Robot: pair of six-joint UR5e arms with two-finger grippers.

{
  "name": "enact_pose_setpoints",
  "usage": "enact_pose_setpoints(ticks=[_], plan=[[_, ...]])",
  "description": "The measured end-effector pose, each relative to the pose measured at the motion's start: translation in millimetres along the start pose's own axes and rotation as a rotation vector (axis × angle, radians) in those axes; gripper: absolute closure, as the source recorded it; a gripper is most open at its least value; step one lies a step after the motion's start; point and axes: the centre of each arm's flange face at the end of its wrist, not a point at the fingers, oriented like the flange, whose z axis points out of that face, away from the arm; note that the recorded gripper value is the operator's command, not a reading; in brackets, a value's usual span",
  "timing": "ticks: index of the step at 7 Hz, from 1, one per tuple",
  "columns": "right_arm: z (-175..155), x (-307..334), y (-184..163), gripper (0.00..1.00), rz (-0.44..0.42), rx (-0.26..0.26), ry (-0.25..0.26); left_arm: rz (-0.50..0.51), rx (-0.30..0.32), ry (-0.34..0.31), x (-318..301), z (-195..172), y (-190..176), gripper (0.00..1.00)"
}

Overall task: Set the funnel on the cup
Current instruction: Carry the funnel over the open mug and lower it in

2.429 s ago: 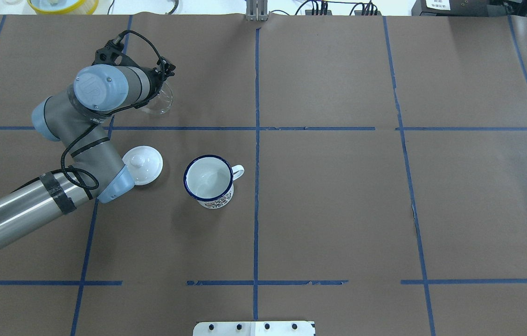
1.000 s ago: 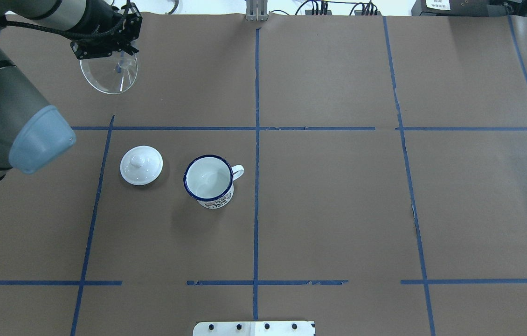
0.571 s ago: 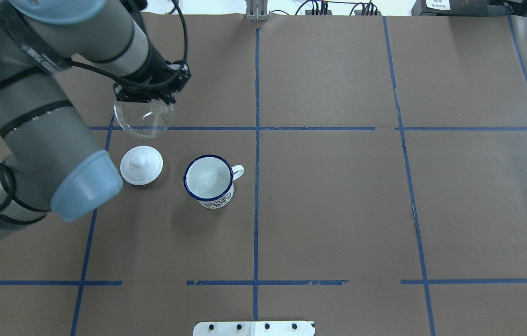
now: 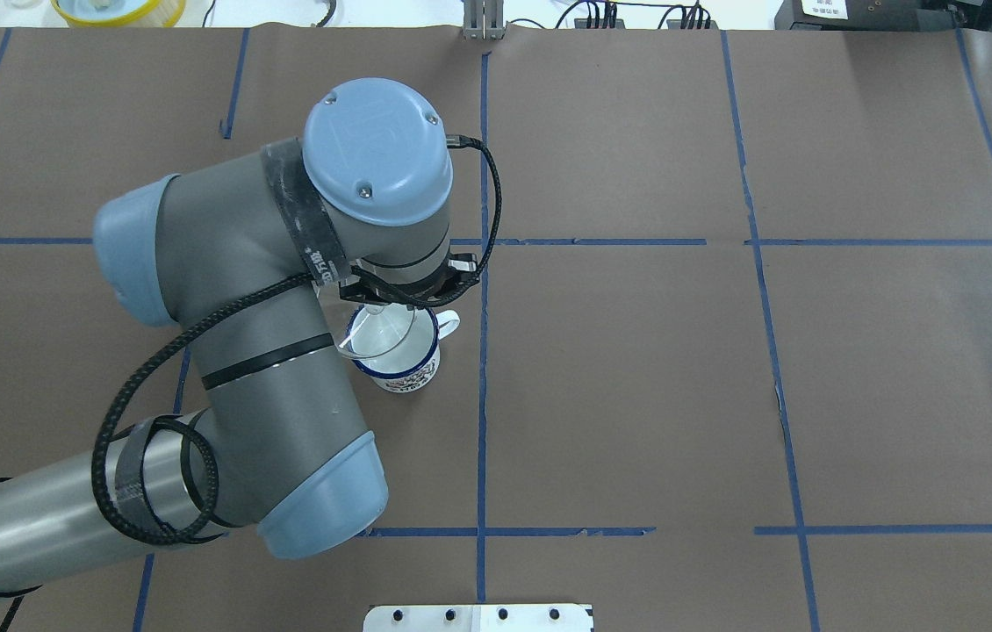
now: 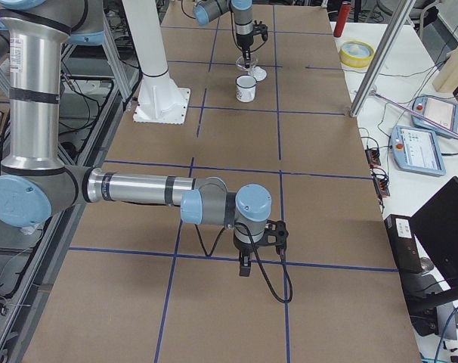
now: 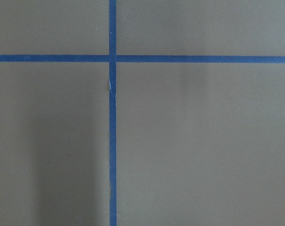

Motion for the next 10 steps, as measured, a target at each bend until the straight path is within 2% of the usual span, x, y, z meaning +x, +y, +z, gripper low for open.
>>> enact_pose_setpoints(ticks=[1, 2, 3, 4, 6, 8, 10], plan=[[0, 0, 0, 0.0, 0.0, 0.0, 0.0, 0.01, -0.003, -0.01, 3, 6, 2, 1.0], [0, 0, 0, 0.0, 0.0, 0.0, 0.0, 0.017, -0.008, -0.018, 5, 13, 5, 0.96], [0, 0, 0, 0.0, 0.0, 0.0, 0.0, 0.025, -0.013, -0.02, 7, 19, 9, 0.32], [0, 0, 0, 0.0, 0.0, 0.001, 0.0, 0.031, -0.018, -0.018, 9, 23, 12, 0.0], [0, 0, 0, 0.0, 0.0, 0.0, 0.0, 0.042, -0.024, -0.014, 11, 27, 21, 0.0], [0, 0, 0, 0.0, 0.0, 0.0, 0.0, 0.047, 0.005, -0.004, 3, 21, 23, 0.0], [0, 0, 0, 0.0, 0.0, 0.0, 0.0, 0.05, 0.051, 0.054, -22, 10, 20, 0.0]])
